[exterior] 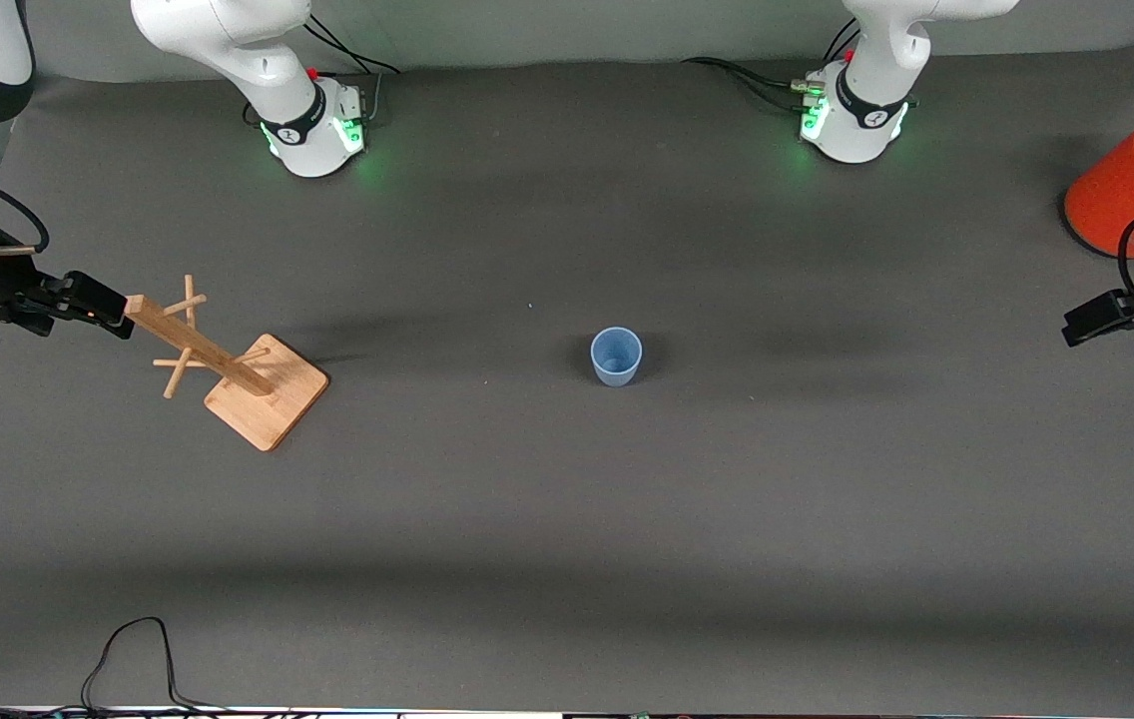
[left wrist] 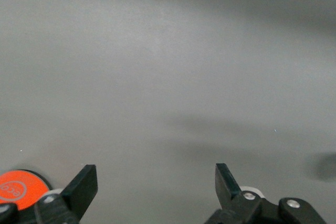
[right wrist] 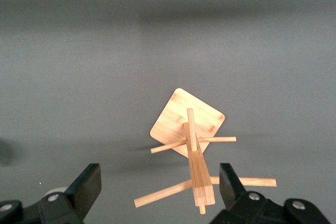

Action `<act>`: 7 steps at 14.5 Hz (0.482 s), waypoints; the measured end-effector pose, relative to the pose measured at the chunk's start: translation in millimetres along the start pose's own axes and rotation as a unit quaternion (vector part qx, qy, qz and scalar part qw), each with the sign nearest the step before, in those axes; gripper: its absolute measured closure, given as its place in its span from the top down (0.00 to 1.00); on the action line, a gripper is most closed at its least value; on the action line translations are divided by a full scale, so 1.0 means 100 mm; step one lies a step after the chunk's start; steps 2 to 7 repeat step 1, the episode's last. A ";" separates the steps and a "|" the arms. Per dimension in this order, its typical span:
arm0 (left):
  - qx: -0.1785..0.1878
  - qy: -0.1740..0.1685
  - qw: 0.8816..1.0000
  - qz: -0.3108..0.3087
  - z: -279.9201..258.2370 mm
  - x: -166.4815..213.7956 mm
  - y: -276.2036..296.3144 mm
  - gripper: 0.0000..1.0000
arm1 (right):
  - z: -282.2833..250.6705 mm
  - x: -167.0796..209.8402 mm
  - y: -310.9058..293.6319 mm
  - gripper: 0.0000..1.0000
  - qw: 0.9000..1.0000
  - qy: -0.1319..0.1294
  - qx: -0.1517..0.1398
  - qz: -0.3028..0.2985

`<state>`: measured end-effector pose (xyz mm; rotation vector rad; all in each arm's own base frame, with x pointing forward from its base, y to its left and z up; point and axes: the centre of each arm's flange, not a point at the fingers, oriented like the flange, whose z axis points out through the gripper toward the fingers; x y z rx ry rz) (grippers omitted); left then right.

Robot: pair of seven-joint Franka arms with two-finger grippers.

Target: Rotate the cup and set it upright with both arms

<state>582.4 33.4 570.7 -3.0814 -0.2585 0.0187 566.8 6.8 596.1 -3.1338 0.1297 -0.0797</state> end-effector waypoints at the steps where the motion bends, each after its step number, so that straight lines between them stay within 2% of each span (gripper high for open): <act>1: 0.000 -0.002 1.000 0.001 0.00 -0.01 0.01 1.00 | 0.00 0.00 0.00 1.00 1.000 0.000 0.000 0.000; 7: 0.000 -0.002 1.000 0.001 0.00 -0.01 0.01 1.00 | 0.00 0.00 0.00 1.00 1.000 0.000 0.000 0.000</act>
